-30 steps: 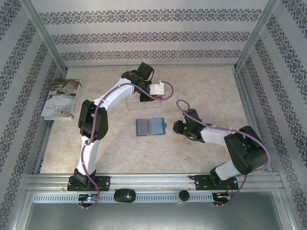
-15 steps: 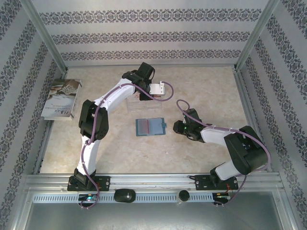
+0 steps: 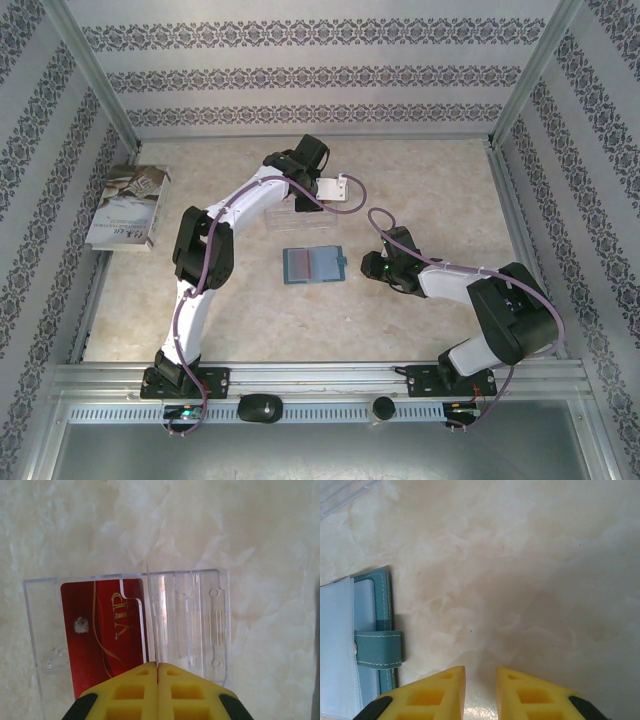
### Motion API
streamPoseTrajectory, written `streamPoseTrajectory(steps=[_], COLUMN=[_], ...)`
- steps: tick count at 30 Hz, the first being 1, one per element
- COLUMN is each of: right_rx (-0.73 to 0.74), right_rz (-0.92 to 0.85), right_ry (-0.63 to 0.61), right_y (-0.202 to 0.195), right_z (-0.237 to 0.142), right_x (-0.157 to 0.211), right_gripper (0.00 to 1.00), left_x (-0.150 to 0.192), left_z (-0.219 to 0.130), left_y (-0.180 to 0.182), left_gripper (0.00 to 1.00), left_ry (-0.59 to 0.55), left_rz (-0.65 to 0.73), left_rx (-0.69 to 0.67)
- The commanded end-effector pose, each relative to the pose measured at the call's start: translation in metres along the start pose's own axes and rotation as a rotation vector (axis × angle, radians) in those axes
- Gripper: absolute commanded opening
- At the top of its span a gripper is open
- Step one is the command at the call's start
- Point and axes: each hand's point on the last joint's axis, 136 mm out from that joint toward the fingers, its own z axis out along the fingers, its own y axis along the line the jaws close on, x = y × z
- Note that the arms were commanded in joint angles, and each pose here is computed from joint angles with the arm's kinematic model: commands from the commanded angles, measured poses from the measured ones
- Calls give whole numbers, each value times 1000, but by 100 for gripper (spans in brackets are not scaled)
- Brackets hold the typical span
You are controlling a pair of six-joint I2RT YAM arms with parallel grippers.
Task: Take the credit cards out of the card holder
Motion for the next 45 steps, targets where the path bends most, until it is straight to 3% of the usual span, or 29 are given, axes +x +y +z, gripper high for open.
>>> streamPoseTrajectory(steps=[1, 17, 36, 45], right_rx=[-13, -21, -21, -24], right_rz=[12, 13, 11, 10], right_ry=[-15, -11, -18, -21], right_y=[0, 1, 2, 3], right_z=[-2, 0, -2, -2], right_x=[-5, -4, -6, -7], right_gripper=[24, 24, 25, 25], left_x=[-2, -1, 8, 13], left_z=[5, -11, 8, 7], left_y=[8, 19, 5, 10], left_gripper=[0, 0, 0, 0], left_ry=[17, 34, 58, 91], left_rz=[0, 2, -26, -23], left_rx=[-30, -74, -14, -50])
